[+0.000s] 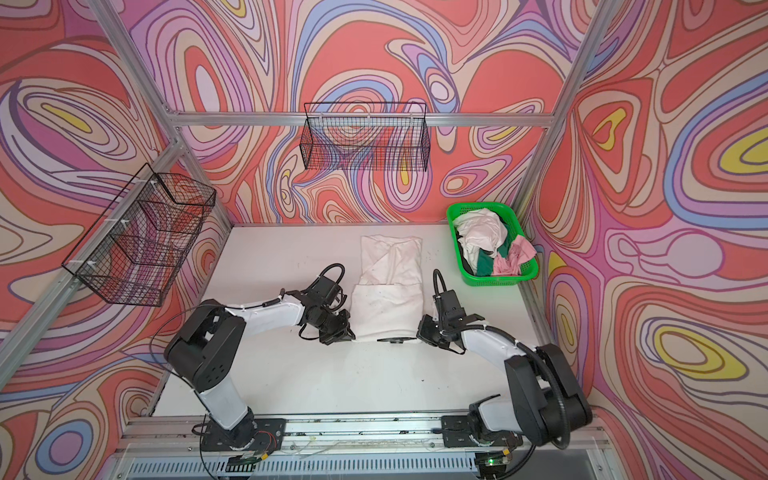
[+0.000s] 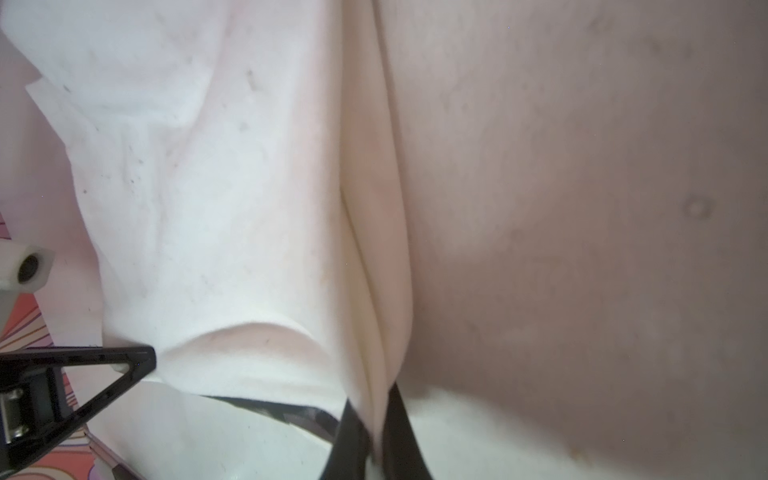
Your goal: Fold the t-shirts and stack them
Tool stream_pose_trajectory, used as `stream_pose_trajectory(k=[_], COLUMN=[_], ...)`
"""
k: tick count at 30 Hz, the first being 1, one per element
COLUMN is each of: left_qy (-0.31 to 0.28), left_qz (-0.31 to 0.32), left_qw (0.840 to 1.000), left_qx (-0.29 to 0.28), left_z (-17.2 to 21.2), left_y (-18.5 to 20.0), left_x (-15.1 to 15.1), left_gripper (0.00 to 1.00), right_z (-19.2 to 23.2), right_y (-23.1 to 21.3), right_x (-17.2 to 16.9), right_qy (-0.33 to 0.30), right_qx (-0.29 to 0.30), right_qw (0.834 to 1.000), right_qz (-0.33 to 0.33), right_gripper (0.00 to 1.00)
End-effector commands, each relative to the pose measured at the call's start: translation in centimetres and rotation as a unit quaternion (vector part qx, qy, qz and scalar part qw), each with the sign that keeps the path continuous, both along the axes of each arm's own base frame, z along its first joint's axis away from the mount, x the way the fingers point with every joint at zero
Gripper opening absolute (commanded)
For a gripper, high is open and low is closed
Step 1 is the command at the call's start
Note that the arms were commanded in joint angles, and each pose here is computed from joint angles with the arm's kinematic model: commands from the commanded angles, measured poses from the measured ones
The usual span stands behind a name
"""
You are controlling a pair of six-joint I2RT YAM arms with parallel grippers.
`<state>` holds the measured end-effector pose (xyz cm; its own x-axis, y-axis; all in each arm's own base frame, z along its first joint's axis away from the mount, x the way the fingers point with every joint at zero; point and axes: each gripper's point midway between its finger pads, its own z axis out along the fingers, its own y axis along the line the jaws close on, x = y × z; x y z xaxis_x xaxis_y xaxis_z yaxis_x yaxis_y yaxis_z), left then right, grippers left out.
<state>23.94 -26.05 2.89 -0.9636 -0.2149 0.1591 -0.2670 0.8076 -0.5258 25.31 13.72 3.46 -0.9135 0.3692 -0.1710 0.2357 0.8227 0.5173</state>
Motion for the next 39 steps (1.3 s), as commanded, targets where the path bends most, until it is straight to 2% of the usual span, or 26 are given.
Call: stream_pose_trajectory(k=[1,7,12,17,20,24,32,39], left_qy=[0.019,0.000,-0.059,-0.119,-0.131,-0.139,-0.114,-0.090], left_qz=[0.028,0.060,0.080,0.067,0.064,0.068,0.065,0.064], left_qw=[0.999,0.998,0.995,0.991,0.989,0.988,0.991,0.994], left_qx=[0.009,0.019,0.009,0.002,-0.002,-0.005,-0.027,-0.023], left_z=[-0.3,2.3,7.8,13.1,14.8,15.8,14.9,14.2], left_y=[1.0,3.3,4.4,3.4,3.1,3.4,2.0,1.3], left_x=[-3.0,-6.6,-6.0,-3.1,-0.9,2.6,8.6,11.8], left_gripper=[0.00,0.00,0.00,0.00,0.00,0.00,0.00,0.00], right_z=[-0.1,3.4,7.0,12.7,16.0,18.4,18.0,16.5], right_y=[0.3,0.3,1.1,2.5,3.1,3.9,3.4,3.2], right_x=[-3.3,-5.8,-4.5,-0.5,2.3,5.7,11.3,15.1], right_qy=[0.036,0.017,-0.015,-0.079,-0.121,-0.151,-0.159,-0.156], right_qx=[0.011,0.019,0.032,0.034,0.025,0.031,0.051,0.059], right_qw=[0.999,1.000,0.999,0.996,0.992,0.987,0.986,0.986], right_qz=[-0.007,-0.014,-0.002,0.017,0.027,0.036,0.021,0.005], right_gripper=[0.00,0.00,0.00,0.00,0.00,0.00,0.00,0.00])
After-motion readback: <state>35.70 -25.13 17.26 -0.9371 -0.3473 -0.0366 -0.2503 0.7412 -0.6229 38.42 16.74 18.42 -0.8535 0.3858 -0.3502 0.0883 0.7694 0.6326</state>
